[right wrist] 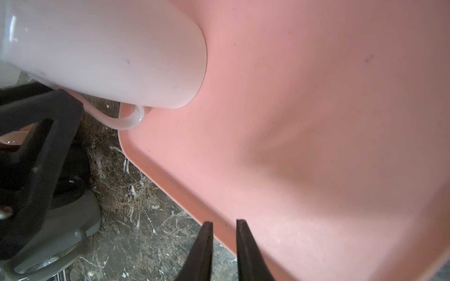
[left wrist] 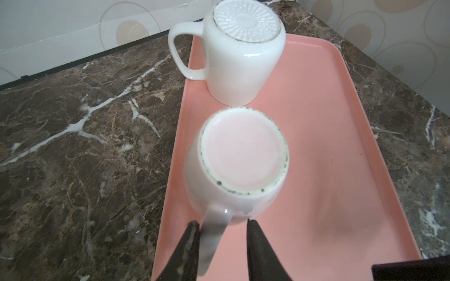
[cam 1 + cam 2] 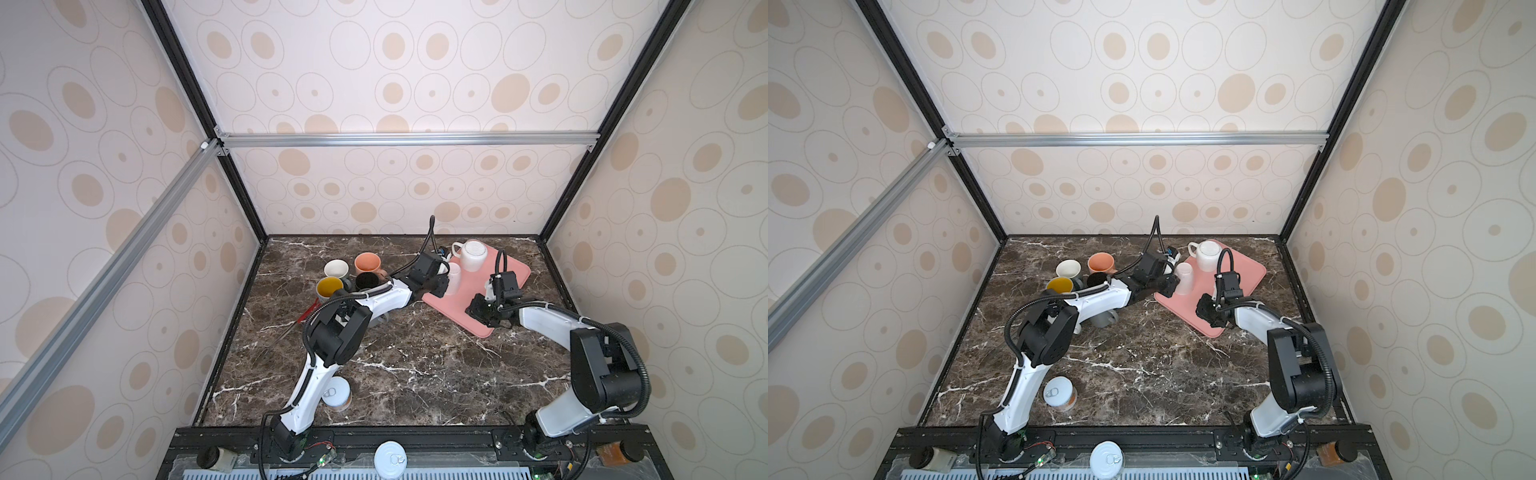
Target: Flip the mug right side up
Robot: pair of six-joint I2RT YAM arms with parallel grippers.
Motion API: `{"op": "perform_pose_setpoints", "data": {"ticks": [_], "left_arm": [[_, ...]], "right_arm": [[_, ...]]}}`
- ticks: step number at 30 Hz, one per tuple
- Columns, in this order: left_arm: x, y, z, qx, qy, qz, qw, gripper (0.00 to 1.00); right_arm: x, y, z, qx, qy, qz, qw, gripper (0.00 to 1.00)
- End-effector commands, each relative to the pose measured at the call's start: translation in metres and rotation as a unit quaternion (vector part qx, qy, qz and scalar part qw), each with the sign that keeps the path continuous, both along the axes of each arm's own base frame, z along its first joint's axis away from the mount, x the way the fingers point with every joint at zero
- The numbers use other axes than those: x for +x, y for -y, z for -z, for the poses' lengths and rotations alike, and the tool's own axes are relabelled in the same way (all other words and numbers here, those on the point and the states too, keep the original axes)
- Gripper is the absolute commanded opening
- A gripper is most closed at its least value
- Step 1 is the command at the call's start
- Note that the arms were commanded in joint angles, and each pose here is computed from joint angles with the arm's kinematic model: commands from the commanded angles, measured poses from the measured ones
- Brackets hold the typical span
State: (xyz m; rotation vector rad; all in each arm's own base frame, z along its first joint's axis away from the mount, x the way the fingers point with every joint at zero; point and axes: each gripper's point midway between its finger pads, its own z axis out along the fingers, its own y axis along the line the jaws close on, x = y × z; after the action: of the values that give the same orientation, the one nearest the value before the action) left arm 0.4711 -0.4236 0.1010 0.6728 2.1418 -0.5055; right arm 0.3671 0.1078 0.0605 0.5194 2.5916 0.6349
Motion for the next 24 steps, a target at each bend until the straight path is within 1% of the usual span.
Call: {"op": "perform_pose_setpoints", "data": {"ticks": [1, 3, 8, 11, 19, 22, 24], "left_arm": [[0.002, 0.002, 0.007, 0.029, 0.005, 0.026, 0.999, 0.32], [0.004, 0.002, 0.008, 0.033, 0.006, 0.029, 0.999, 0.28], [0.004, 0.003, 0.010, 0.033, 0.005, 0.036, 0.999, 0.27], [0.006, 0.004, 0.012, 0.034, 0.003, 0.039, 0.999, 0.23], [0.006, 0.005, 0.006, 0.036, 0.011, 0.046, 0.998, 0.00], [0.004, 0.003, -0.007, 0.029, 0.024, 0.046, 0.998, 0.00], [0.002, 0.001, -0.018, 0.022, 0.036, 0.046, 0.998, 0.00]], "right_arm": [[0.000, 0.003, -0.005, 0.003, 0.006, 0.003, 1.000, 0.21], [-0.001, 0.003, -0.005, 0.002, 0.006, 0.002, 1.000, 0.21], [-0.001, 0.003, -0.005, 0.002, 0.004, 0.003, 1.000, 0.21], [-0.001, 0.002, -0.005, 0.004, 0.004, 0.003, 1.000, 0.21], [-0.002, 0.003, -0.008, 0.004, 0.007, 0.004, 1.000, 0.21], [-0.001, 0.002, -0.015, 0.007, 0.021, 0.002, 1.000, 0.21], [0.000, 0.000, -0.025, 0.015, 0.043, -0.001, 0.999, 0.21]]}}
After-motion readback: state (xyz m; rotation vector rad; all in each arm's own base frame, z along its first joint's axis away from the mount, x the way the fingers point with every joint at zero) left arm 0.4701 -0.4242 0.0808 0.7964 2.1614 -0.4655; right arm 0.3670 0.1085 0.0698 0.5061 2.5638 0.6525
